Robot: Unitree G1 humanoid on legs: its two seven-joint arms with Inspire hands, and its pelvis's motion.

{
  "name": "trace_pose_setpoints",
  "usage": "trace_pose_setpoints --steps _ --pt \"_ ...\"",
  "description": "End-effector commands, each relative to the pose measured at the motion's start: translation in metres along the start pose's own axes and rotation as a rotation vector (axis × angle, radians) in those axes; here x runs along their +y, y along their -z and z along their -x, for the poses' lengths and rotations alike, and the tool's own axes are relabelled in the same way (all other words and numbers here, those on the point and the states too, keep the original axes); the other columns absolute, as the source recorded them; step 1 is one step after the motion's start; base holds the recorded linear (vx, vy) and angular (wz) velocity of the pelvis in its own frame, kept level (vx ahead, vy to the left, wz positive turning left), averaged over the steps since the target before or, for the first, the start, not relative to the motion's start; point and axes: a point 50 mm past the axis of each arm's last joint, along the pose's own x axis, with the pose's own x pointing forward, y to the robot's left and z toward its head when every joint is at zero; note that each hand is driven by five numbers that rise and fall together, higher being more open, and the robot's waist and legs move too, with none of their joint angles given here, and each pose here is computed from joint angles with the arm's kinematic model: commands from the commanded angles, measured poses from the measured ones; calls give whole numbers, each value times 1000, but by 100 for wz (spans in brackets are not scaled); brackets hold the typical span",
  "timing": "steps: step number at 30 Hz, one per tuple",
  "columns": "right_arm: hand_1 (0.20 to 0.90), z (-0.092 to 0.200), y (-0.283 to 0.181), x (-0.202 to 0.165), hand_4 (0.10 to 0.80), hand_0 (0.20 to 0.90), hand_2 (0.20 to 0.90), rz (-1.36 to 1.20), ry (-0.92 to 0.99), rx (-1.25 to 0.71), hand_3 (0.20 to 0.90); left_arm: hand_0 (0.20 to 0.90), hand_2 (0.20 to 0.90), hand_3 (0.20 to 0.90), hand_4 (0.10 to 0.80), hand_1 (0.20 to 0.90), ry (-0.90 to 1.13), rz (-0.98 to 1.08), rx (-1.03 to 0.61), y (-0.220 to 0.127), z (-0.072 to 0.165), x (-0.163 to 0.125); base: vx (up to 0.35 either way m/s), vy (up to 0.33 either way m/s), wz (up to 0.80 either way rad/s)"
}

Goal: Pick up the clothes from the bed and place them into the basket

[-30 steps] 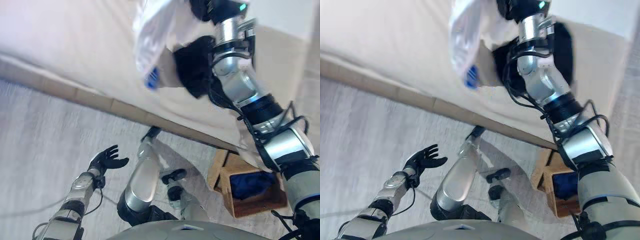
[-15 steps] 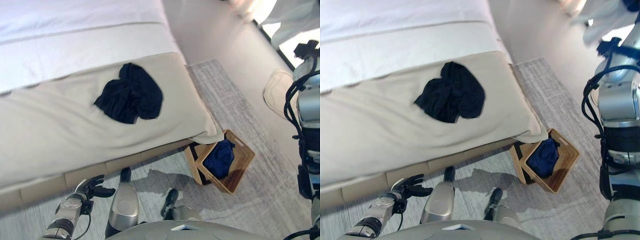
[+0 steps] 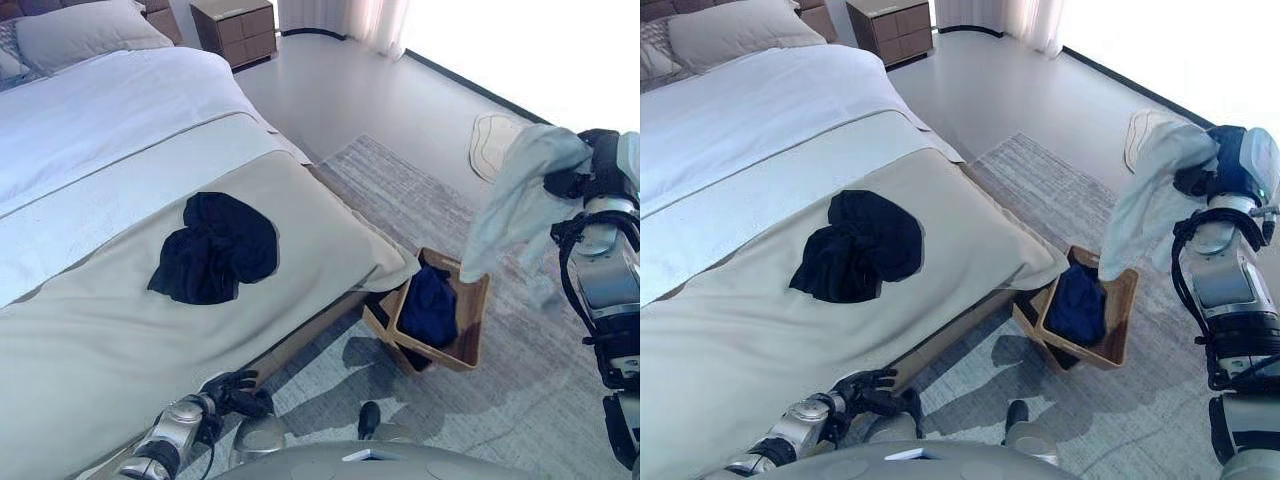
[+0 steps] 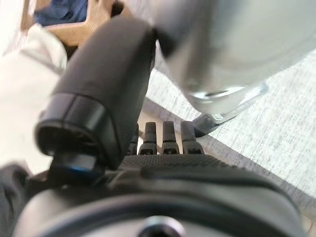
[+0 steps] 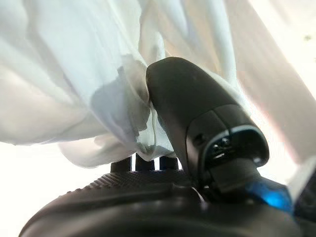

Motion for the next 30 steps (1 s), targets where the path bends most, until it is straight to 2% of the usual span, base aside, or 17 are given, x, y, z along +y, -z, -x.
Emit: trace_pose_setpoints --steps 1,7,14,15,16,23,30 --pt "300 -29 -82 -68 100 300 300 -106 285 -244 200 900 900 900 800 900 -29 -90 -103 -32 0 18 -383 -171 -6" --pt "300 -40 -100 -64 100 300 300 -41 312 -227 200 900 900 900 800 900 -66 -86 -218 -71 0 24 -307 -134 -20" --pt "300 -57 -107 -70 100 300 300 83 347 -87 200 900 900 900 800 900 -55 -53 -377 -113 2 16 -175 -12 -16" --pt "728 -58 -106 -69 600 728 728 114 345 -61 700 900 900 900 800 900 -52 -50 -390 -115 2 15 -99 39 -16" --pt "900 -59 -106 -69 800 900 900 128 348 -48 900 900 900 900 800 900 -49 -46 -401 -117 3 14 -94 42 -8" --pt "900 -65 -101 -75 800 900 900 199 378 41 900 900 900 900 800 900 -55 -19 -419 -118 5 19 -59 43 -3" --pt "900 -62 -112 -90 800 900 900 -13 546 -21 900 900 900 900 800 900 -45 7 -407 -111 4 14 -31 73 2"
